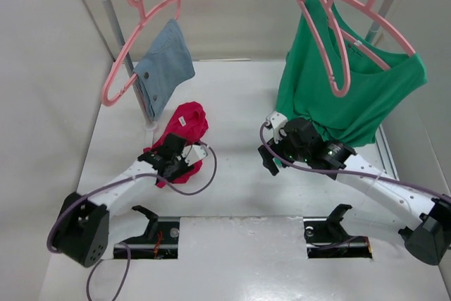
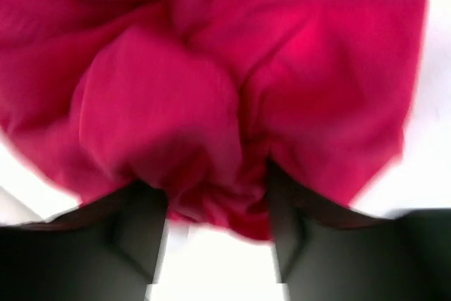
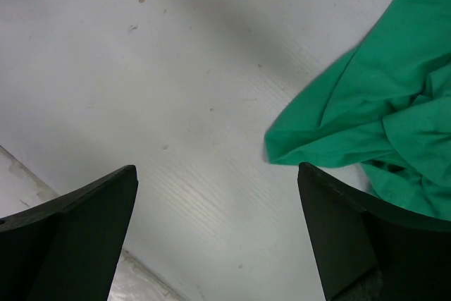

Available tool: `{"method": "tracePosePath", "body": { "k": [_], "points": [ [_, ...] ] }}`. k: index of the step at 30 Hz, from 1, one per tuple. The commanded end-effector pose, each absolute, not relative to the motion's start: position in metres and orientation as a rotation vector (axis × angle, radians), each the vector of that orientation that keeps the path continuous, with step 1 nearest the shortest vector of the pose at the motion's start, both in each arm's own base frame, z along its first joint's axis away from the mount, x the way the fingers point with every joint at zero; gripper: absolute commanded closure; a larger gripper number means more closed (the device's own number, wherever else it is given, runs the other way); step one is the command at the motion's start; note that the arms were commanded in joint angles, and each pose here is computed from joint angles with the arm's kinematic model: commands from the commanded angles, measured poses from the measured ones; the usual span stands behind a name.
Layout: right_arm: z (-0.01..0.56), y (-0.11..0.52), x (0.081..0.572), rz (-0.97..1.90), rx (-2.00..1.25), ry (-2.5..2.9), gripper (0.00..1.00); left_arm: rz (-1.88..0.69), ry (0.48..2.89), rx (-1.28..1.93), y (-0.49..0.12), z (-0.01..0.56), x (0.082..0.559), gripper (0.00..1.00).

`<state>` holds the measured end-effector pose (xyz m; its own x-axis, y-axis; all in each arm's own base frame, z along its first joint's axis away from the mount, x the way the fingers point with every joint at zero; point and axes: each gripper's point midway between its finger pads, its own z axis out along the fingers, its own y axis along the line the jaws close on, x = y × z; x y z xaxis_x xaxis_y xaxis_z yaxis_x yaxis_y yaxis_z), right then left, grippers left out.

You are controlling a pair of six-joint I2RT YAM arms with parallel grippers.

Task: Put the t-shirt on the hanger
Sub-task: Move the tshirt to the center of the board

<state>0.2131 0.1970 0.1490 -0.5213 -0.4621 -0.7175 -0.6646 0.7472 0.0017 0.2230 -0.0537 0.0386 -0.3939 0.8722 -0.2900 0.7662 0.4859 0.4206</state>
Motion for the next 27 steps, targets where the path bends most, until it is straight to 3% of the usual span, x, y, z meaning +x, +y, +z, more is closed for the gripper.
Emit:
{"method": "tracePosePath", "body": {
  "k": [1,2,4,5,8,19,22,23,24,27],
  "points": [
    [0.187,0.213,0.23,0.365,-0.872,2.09,0.0,0.288,2.217,1.345,-0.068,0.03,0.245,0.54],
    [0.188,0.212,0.233,0.351,-0.866,2.092,0.0,0.284,2.244,1.351,-0.071,0.024,0.251,0.6],
    [0.187,0.21,0.233,0.333,-0.875,2.096,0.0,0.278,2.276,1.343,-0.076,0.019,0.258,0.93],
    [0.193,0.207,0.237,0.325,-0.866,2.078,0.0,0.272,2.274,1.314,-0.083,0.025,0.269,1.0],
    [0.198,0.198,0.239,0.311,-0.843,2.07,0.0,0.137,2.378,1.287,-0.102,0.018,0.265,1.0],
    [0.193,0.151,0.254,0.241,-0.738,2.097,0.0,-0.496,2.253,1.225,-0.294,0.091,0.243,1.0],
    [0.198,0.148,0.257,0.251,-0.742,2.076,0.0,-0.562,2.282,1.25,-0.334,0.094,0.239,0.92],
    [0.202,0.149,0.258,0.253,-0.739,2.067,0.0,-0.553,2.308,1.259,-0.336,0.086,0.241,0.84],
    [0.202,0.146,0.26,0.248,-0.729,2.07,0.0,-0.556,2.315,1.25,-0.336,0.088,0.241,0.66],
    [0.204,0.145,0.259,0.238,-0.747,2.053,0.0,-0.493,2.33,1.241,-0.318,0.082,0.24,0.47]
  ]
}}
